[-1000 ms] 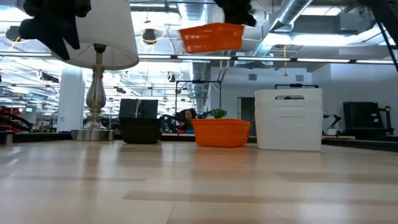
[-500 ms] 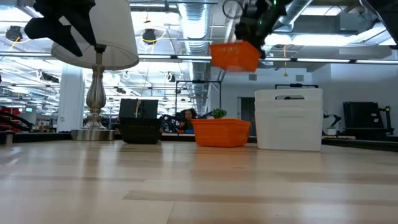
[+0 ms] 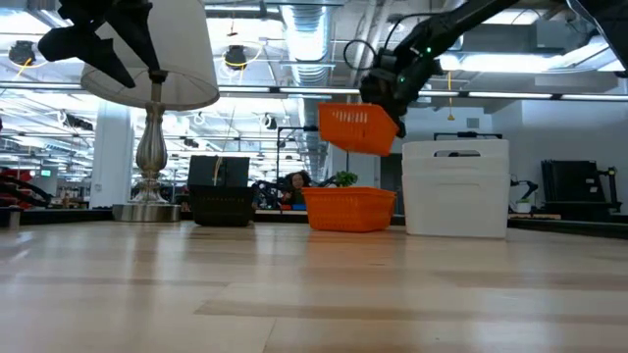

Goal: Stack baskets by color
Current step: Stack the orange basket on top of the stacked orange bin, then return to Home Position

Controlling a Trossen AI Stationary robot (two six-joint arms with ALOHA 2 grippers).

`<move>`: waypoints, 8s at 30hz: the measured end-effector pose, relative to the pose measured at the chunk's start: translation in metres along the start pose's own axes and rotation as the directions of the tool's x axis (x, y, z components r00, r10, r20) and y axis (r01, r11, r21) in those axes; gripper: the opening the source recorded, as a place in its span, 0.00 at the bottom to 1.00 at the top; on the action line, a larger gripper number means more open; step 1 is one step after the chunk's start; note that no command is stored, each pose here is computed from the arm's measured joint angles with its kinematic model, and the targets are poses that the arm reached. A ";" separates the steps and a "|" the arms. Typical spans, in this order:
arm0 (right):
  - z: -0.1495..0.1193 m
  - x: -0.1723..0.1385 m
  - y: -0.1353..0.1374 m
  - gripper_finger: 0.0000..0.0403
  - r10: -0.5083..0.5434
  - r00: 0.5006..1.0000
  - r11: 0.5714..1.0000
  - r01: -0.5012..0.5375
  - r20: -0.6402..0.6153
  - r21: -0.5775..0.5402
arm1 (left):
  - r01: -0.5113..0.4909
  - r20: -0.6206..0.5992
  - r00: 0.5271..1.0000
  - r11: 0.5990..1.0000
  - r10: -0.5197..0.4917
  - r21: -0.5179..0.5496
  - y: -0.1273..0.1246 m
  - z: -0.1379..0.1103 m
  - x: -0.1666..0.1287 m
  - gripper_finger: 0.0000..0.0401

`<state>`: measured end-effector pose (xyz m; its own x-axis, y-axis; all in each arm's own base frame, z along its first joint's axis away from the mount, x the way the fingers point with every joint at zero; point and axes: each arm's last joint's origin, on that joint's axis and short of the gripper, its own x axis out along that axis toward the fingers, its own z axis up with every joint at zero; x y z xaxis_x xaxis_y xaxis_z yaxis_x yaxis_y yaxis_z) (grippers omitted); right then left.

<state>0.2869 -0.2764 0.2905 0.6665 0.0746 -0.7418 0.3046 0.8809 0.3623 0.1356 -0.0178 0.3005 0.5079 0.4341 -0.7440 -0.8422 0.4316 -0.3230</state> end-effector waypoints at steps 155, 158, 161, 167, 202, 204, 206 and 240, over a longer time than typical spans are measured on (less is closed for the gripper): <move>-0.307 -0.029 0.124 0.51 0.294 0.529 0.953 -0.229 0.796 -0.199 | 0.718 0.230 0.510 0.557 -0.829 0.416 0.076 -0.080 0.077 0.58; -0.309 -0.026 0.126 0.51 0.288 0.547 0.956 -0.209 0.786 -0.205 | 0.709 0.244 0.484 0.540 -0.841 0.455 0.074 -0.080 0.077 0.58; -0.312 -0.022 0.128 0.51 0.284 0.578 0.958 -0.200 0.765 -0.205 | 0.682 0.252 0.509 0.564 -0.823 0.465 0.075 -0.080 0.079 0.58; -0.318 -0.014 0.126 0.51 0.216 0.655 0.976 -0.157 0.724 -0.149 | 0.668 0.264 0.512 0.572 -0.817 0.476 0.075 -0.080 0.079 0.58; -0.321 -0.005 0.124 0.51 0.114 0.711 0.982 0.024 0.694 -0.186 | 0.399 0.318 0.538 0.568 -0.781 0.720 0.076 -0.079 0.080 0.58; -0.321 -0.005 0.124 0.51 0.114 0.711 0.982 0.024 0.694 -0.186 | 0.386 0.318 0.538 0.563 -0.781 0.731 0.076 -0.079 0.080 0.58; -0.321 -0.005 0.124 0.51 0.114 0.711 0.982 0.024 0.693 -0.186 | 0.375 0.318 0.538 0.560 -0.781 0.739 0.076 -0.079 0.080 0.58; -0.322 -0.005 0.124 0.51 0.115 0.713 0.982 0.023 0.691 -0.187 | 0.526 -0.011 0.417 0.232 -0.909 0.819 0.074 -0.088 0.081 0.58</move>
<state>0.1024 -0.0176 0.1574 0.9809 -0.1685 -0.0971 0.1870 0.9542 0.2334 0.0986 -0.0201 0.1649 0.9753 -0.2196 -0.0233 0.2199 0.9754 0.0128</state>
